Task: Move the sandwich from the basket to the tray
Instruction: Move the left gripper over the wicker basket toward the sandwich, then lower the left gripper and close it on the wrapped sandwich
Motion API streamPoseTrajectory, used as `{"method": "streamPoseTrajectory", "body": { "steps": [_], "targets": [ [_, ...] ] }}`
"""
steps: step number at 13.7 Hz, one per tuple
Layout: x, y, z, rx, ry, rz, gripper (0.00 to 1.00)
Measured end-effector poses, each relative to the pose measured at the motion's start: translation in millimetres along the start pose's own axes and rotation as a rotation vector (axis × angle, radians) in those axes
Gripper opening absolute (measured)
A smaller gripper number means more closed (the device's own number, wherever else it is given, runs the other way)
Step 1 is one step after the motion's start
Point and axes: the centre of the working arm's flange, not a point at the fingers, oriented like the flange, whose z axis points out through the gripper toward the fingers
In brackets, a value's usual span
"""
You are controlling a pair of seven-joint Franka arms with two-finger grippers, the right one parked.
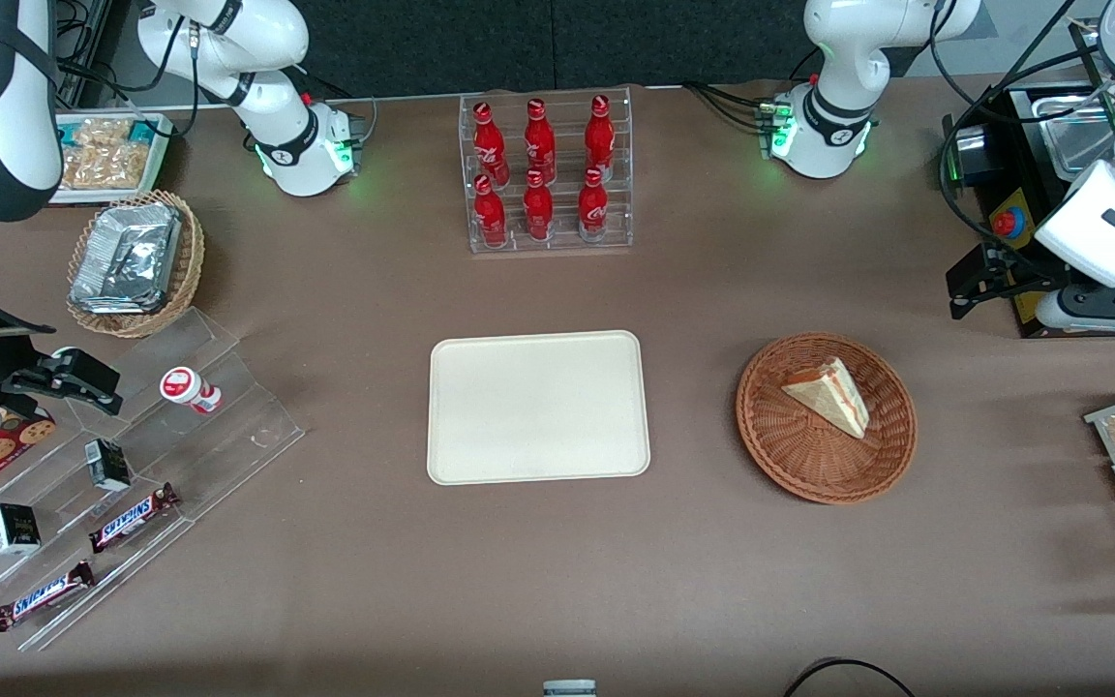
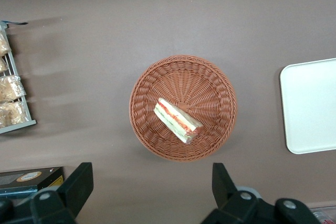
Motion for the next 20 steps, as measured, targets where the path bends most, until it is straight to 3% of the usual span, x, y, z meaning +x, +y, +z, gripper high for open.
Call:
{"method": "streamPoseTrajectory", "body": {
  "steps": [6, 8, 10, 13, 20],
  "targets": [
    [-4.5, -1.5, 6.6, 0.001, -0.053, -0.057, 1.00],
    [-2.7, -1.8, 20.4, 0.009, -0.094, -0.245, 1.00],
    [2.5, 1.2, 47.3, 0.027, -0.164, -0.419, 1.00],
    [15.2, 7.3, 92.7, 0.008, -0.224, -0.515, 1.00],
    [-1.4, 43.8, 239.4, -0.016, -0.130, -0.854, 1.00]
  ]
}}
